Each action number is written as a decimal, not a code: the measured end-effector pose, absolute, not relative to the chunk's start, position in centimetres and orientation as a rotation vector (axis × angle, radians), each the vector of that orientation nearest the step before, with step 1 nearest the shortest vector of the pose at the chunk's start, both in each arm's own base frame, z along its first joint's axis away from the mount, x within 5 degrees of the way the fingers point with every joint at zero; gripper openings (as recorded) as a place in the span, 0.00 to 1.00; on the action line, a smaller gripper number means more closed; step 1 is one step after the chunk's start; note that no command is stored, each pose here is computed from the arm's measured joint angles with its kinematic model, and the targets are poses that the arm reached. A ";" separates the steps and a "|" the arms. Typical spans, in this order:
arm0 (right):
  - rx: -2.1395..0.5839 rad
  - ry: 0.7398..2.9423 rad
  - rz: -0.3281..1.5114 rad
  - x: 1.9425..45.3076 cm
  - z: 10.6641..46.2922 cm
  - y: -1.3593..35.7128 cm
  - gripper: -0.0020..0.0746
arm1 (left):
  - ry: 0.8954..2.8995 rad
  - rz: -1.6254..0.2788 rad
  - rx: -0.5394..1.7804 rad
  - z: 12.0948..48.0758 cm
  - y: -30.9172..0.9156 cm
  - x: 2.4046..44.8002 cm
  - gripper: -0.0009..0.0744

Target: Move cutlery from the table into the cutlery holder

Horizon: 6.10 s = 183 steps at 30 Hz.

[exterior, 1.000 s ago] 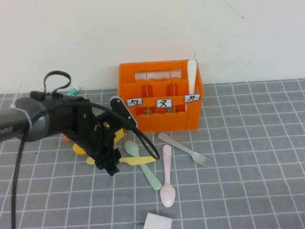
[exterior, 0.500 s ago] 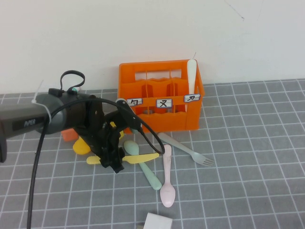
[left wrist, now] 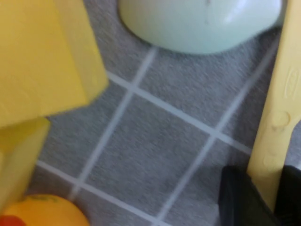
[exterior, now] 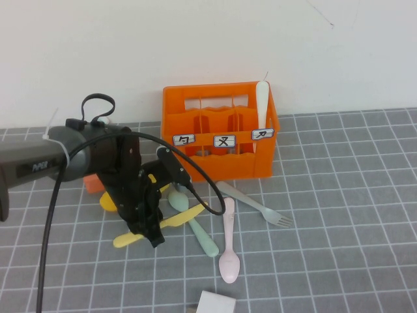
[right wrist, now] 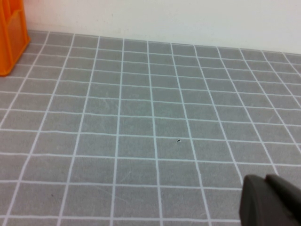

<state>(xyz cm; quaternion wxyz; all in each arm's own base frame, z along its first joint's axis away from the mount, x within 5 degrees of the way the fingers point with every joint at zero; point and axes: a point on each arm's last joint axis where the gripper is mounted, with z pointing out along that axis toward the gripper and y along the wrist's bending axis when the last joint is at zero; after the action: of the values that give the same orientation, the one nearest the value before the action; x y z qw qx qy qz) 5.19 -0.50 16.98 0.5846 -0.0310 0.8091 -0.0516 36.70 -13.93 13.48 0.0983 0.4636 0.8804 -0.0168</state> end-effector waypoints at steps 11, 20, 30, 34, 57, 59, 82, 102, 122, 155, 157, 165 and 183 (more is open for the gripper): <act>-0.072 1.888 -0.120 5.2 17.0 -0.5 0.02 | 2.807 -0.269 1.356 13.5 -14.2 34.7 0.18; -0.072 1.888 -0.120 5.2 17.0 -0.5 0.02 | 2.703 -0.487 1.161 18.7 -15.4 33.9 0.18; -0.072 1.888 -0.120 5.2 17.0 -0.5 0.02 | 2.380 -0.533 1.131 27.1 -17.4 31.3 0.18; -0.072 1.888 -0.120 5.2 17.0 -0.5 0.02 | 2.234 -0.536 1.123 29.1 -19.3 30.2 0.18; -0.072 1.888 -0.120 5.2 17.0 -0.5 0.02 | 1.905 -0.534 0.528 30.8 -20.0 33.1 0.18; -0.072 1.888 -0.120 5.2 17.0 -0.5 0.02 | 1.910 -0.540 0.515 30.7 -20.0 33.0 0.18; -0.072 1.888 -0.120 5.2 17.0 -0.5 0.02 | 1.855 -0.652 0.719 30.7 -21.2 31.9 0.18; -0.072 1.888 -0.120 5.2 17.0 -0.5 0.02 | 1.895 -0.465 1.002 29.3 -22.5 30.3 0.18; -0.072 1.888 -0.120 5.2 17.0 -0.5 0.02 | 1.519 -0.708 0.478 30.2 -21.8 35.3 0.18; -0.072 1.888 -0.120 5.2 17.0 -0.5 0.02 | 1.576 -0.714 0.347 19.9 -24.2 41.3 0.49; -0.072 1.888 -0.120 5.2 17.0 -0.5 0.02 | 1.554 -0.712 0.369 21.1 -24.2 41.0 0.44; -0.072 1.888 -0.120 5.2 17.0 -0.5 0.02 | 1.443 -0.577 0.688 29.4 -22.2 35.6 0.05; -0.071 1.888 -0.121 5.2 17.0 -0.5 0.02 | 1.758 -0.324 0.645 30.0 -13.0 22.8 0.01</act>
<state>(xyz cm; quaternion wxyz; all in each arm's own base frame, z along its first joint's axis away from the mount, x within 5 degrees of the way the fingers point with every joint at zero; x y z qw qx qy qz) 5.19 -0.50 16.98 0.5846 -0.0304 0.8091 -0.0520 22.78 -13.03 29.97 0.5816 0.2761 0.7525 -0.1385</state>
